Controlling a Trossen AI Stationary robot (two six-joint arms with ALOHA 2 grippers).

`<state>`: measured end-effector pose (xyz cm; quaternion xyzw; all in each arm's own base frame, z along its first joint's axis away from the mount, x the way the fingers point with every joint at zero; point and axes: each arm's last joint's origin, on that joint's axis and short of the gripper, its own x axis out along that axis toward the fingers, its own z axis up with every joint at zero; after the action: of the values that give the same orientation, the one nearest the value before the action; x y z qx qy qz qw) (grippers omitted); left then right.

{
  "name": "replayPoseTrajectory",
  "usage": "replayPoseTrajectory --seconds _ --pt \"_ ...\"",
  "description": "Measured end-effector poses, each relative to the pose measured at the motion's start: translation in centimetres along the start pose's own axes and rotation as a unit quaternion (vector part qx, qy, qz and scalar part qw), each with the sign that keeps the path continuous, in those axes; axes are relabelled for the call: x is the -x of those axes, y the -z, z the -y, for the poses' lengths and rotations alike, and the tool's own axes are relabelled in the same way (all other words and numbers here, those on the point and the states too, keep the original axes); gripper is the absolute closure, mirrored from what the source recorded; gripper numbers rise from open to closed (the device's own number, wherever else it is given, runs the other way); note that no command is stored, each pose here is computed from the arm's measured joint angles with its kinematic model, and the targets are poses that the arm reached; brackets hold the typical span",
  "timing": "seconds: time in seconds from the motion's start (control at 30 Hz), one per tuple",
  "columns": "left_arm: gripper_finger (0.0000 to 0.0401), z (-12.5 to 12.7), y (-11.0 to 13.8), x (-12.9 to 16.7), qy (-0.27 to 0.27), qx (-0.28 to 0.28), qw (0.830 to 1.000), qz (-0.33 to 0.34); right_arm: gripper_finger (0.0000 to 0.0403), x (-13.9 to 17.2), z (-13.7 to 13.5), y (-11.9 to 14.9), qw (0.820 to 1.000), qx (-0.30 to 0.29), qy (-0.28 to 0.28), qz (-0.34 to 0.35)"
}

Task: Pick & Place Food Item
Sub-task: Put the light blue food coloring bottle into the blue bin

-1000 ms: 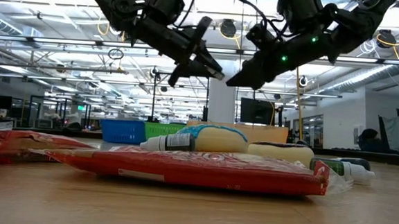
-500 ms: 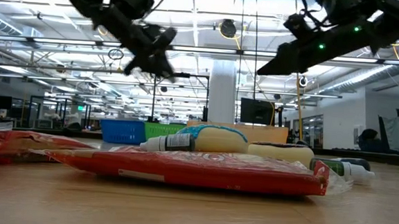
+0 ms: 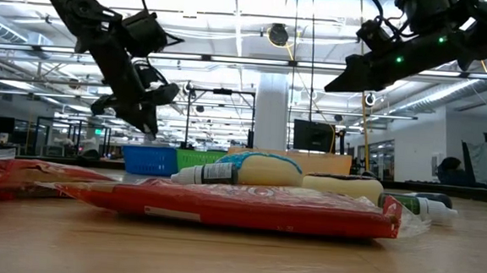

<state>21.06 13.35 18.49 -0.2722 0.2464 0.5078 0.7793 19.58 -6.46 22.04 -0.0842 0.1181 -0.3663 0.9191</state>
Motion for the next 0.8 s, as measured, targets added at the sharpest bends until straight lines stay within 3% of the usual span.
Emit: replayPoseTrajectory --seconds 0.37,0.63,0.8 --pt "0.0321 -0.8 -0.6 -0.7 -0.023 0.010 1.000 0.013 0.0204 0.0 0.0 0.1 1.000 -0.007 -0.001 -0.003" --pt "0.0331 -0.4 0.8 -3.1 -0.037 0.001 0.999 -0.013 0.0203 0.0 0.0 0.1 1.000 -0.006 -0.001 -0.003" --pt "0.0310 -0.2 0.8 -3.7 -0.031 0.011 0.999 -0.004 0.0202 0.0 0.0 0.1 1.000 -0.005 -0.001 -0.003"
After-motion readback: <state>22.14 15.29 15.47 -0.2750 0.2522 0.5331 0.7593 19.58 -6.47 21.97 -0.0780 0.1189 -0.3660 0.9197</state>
